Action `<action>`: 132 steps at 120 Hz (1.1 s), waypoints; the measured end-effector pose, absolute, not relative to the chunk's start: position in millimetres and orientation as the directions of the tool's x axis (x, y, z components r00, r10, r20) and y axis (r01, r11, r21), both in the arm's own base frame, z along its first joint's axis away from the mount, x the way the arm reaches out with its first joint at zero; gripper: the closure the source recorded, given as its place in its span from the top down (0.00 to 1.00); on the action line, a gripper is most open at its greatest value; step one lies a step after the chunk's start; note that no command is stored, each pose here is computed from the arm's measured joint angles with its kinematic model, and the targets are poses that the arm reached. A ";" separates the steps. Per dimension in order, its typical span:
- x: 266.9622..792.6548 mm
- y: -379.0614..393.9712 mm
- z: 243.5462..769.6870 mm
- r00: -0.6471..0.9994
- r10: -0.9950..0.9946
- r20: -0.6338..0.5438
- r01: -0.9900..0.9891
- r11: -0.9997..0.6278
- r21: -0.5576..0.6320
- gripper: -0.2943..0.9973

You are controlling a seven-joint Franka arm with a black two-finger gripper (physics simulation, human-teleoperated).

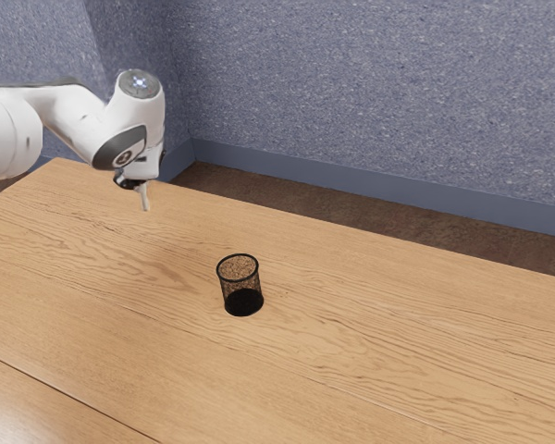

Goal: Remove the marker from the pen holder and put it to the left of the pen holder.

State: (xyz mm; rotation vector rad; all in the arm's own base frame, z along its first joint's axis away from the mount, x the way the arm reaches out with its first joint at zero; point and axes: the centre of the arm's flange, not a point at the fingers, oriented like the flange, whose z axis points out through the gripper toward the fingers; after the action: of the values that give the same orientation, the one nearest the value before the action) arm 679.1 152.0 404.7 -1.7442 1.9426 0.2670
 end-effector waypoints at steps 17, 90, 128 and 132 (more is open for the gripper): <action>669.8 170.2 371.7 -0.069 -0.777 -0.626 -0.974 0.187 -0.124 0.18; 663.0 170.2 299.7 0.092 -0.757 -0.647 -0.983 0.036 -0.182 0.35; 620.6 57.7 491.7 0.397 -0.870 -0.292 -0.887 -0.283 -0.364 0.68; 602.1 26.3 553.3 0.429 -0.885 -0.179 -0.858 -0.337 -0.387 0.69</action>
State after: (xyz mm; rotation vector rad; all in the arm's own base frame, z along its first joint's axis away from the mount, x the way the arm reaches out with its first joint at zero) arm 602.1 26.3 553.3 -2.2644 1.4782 -0.0873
